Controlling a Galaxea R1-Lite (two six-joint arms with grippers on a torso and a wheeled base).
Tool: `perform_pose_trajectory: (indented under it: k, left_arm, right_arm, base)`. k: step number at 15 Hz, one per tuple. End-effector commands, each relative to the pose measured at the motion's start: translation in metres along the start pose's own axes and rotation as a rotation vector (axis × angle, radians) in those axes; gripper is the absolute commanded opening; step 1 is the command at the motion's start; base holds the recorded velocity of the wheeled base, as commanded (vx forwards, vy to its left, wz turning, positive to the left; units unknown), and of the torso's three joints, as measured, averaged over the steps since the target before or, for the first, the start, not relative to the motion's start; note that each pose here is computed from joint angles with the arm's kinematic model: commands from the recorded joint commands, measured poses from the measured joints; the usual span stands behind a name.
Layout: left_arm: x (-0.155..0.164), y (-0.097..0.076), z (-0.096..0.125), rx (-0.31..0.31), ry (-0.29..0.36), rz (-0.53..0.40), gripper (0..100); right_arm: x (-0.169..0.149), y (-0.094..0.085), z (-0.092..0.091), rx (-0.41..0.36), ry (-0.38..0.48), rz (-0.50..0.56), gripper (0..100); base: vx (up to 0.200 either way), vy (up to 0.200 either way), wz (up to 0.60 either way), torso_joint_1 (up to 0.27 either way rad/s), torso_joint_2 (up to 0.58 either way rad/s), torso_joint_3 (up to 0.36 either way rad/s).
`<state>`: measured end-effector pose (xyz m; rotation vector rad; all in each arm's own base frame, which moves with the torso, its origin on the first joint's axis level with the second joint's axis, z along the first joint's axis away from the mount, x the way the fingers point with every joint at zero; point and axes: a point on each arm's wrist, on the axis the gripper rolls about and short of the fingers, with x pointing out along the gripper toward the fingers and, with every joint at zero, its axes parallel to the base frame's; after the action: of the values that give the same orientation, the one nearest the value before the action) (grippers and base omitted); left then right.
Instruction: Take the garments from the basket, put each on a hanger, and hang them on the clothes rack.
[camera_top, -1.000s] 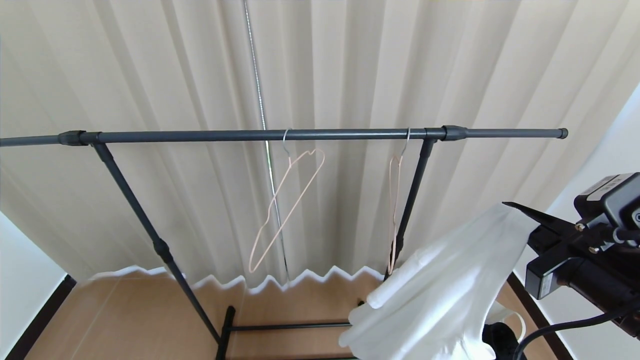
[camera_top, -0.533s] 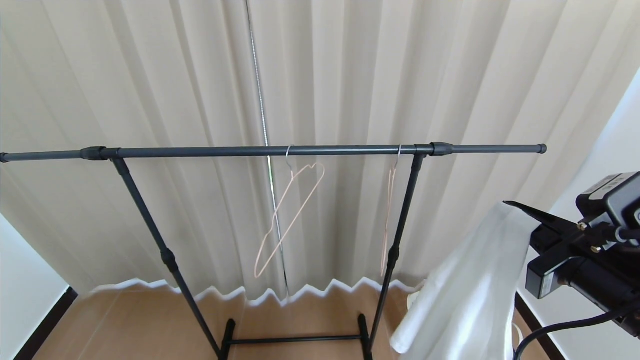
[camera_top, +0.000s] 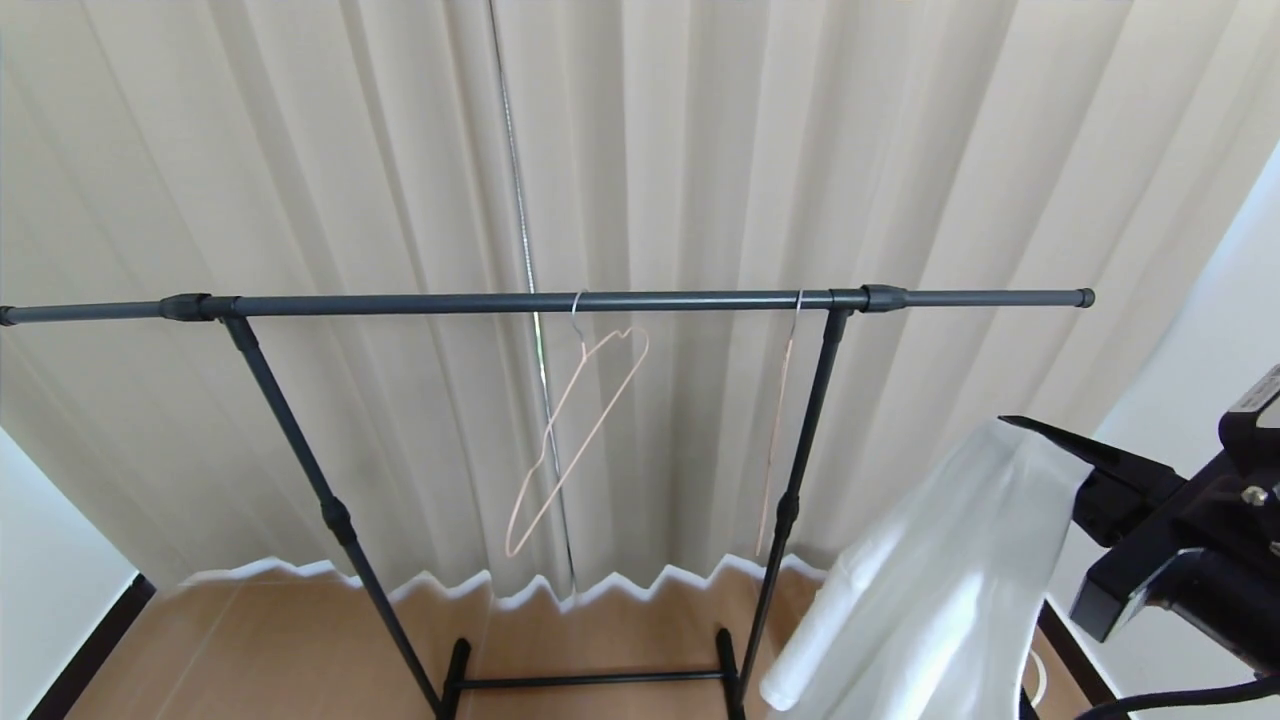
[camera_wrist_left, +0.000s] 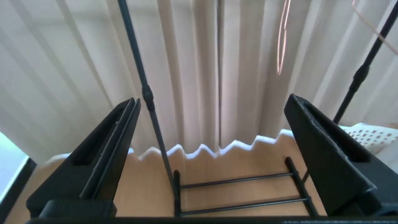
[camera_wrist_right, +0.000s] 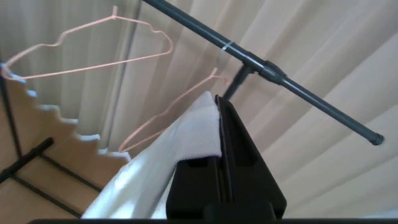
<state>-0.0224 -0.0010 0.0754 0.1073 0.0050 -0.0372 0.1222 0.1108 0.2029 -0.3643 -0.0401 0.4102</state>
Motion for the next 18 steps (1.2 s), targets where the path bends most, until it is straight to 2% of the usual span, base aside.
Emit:
perform_pose_trajectory:
  k: [1,2,3,5,6,7,9,10,11,13,15,16,18]
  left_arm:
    - [0.002,0.001,0.006,0.014,0.028,0.014,100]
    - [0.004,0.002,0.023,-0.005,0.04,0.019,100]
    - [0.012,0.005,0.048,-0.078,0.073,0.006,100]
    - [0.039,0.009,0.082,-0.161,0.175,-0.065,100]
    - [0.044,0.01,0.086,-0.172,0.194,-0.071,100]
    - [0.074,0.009,0.1,-0.209,0.301,-0.112,100]
    - [0.105,0.002,0.113,-0.219,0.387,-0.197,100]
    - [0.11,-0.001,0.114,-0.222,0.402,-0.217,100]
    - [0.123,-0.011,0.113,-0.232,0.467,-0.284,100]
    - [0.129,-0.024,0.108,-0.232,0.526,-0.352,100]
    - [0.131,-0.031,0.107,-0.252,0.561,-0.386,100]
    - [0.135,-0.039,0.104,-0.257,0.6,-0.415,100]
    - [0.146,-0.055,0.102,-0.263,0.664,-0.461,100]
  right_arm:
    - [-0.001,0.012,0.023,0.08,-0.026,0.105,0]
    - [0.001,0.017,0.036,0.121,0.005,0.153,0]
    - [0.008,0.019,0.053,0.162,0.056,0.178,0]
    - [0.03,0.023,0.08,0.231,0.128,0.189,0]
    - [0.034,0.024,0.082,0.244,0.137,0.186,0]
    - [0.064,0.032,0.09,0.287,0.181,0.162,0]
    - [0.092,0.045,0.09,0.286,0.207,0.147,0]
    - [0.097,0.048,0.09,0.287,0.211,0.148,0]
    - [0.11,0.055,0.09,0.284,0.217,0.147,0]
    - [0.123,0.064,0.087,0.281,0.233,0.136,0]
    - [0.133,0.069,0.08,0.264,0.251,0.063,0]
    - [0.143,0.077,0.071,0.246,0.27,-0.007,0]
    - [0.154,0.084,0.066,0.24,0.278,-0.024,0]
  base:
    - [0.0,0.0,0.0,0.0,0.0,0.0]
    - [0.0,0.0,0.0,0.0,0.0,0.0]
    - [0.0,0.0,0.0,0.0,0.0,0.0]
    - [0.0,0.0,0.0,0.0,0.0,0.0]
    - [0.0,0.0,0.0,0.0,0.0,0.0]
    - [0.0,0.0,0.0,0.0,0.0,0.0]
    - [0.0,0.0,0.0,0.0,0.0,0.0]
    - [0.0,0.0,0.0,0.0,0.0,0.0]
    - [0.0,0.0,0.0,0.0,0.0,0.0]
    - [0.0,0.0,0.0,0.0,0.0,0.0]
    - [0.0,0.0,0.0,0.0,0.0,0.0]
    - [0.0,0.0,0.0,0.0,0.0,0.0]
    - [0.0,0.0,0.0,0.0,0.0,0.0]
